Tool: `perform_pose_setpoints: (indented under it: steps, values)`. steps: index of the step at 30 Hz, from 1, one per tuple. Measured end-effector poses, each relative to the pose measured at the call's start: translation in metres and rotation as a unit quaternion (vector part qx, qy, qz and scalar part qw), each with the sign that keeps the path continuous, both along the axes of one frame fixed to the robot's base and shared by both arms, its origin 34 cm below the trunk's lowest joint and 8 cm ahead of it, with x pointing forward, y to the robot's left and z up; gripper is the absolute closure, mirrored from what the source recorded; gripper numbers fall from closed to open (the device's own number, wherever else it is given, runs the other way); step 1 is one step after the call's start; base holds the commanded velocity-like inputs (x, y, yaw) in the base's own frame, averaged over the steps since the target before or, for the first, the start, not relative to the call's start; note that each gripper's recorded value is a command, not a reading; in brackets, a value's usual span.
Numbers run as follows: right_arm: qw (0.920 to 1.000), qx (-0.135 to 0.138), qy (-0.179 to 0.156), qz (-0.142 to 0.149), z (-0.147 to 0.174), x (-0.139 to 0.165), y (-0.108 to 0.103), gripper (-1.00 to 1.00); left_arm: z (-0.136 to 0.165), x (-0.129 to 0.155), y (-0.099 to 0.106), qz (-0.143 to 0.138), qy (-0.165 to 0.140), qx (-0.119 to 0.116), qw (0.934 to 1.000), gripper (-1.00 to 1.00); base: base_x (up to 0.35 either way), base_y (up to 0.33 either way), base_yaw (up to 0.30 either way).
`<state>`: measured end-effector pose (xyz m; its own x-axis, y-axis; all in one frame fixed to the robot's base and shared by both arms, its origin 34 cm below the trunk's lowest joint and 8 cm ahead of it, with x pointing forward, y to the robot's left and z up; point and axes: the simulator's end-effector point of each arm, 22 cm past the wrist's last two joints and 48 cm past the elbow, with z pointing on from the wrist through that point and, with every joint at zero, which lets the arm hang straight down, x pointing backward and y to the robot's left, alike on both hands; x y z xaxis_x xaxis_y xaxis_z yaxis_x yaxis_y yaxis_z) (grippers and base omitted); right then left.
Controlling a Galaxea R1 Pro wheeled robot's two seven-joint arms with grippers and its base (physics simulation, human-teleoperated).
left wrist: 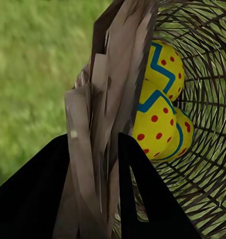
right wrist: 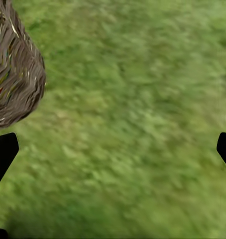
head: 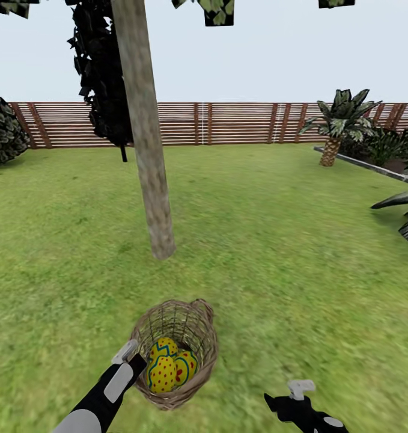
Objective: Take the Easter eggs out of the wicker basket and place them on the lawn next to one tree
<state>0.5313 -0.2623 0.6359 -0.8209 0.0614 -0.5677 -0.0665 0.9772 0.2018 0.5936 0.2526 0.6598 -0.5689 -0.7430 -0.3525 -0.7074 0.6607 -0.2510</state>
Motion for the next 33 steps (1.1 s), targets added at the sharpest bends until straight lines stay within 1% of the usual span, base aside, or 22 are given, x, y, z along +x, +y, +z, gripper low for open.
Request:
perform_pose_setpoints:
  steps: [16,22,28,33]
  values:
    - [1.0000,0.000,0.000,0.000,0.000,0.000,0.000,-1.00,0.004,0.006,0.001,0.001,-0.009,0.000,1.0000,1.00,0.000,0.000,0.290]
    - [1.0000,0.000,-0.001,0.000,0.008,0.000,0.000,-1.00,0.012,0.005,0.001,0.002,-0.010,0.000,1.0000,1.00,0.000,0.000,0.289]
    - [1.0000,0.000,-0.003,0.000,0.010,0.001,0.000,-1.00,0.014,0.007,0.001,0.003,-0.013,0.000,0.9999,1.00,0.000,0.000,0.281]
    - [1.0000,0.000,-0.005,0.000,0.011,0.002,0.000,-1.00,0.016,0.008,0.002,0.002,-0.016,0.001,0.9999,1.00,0.000,0.000,0.158]
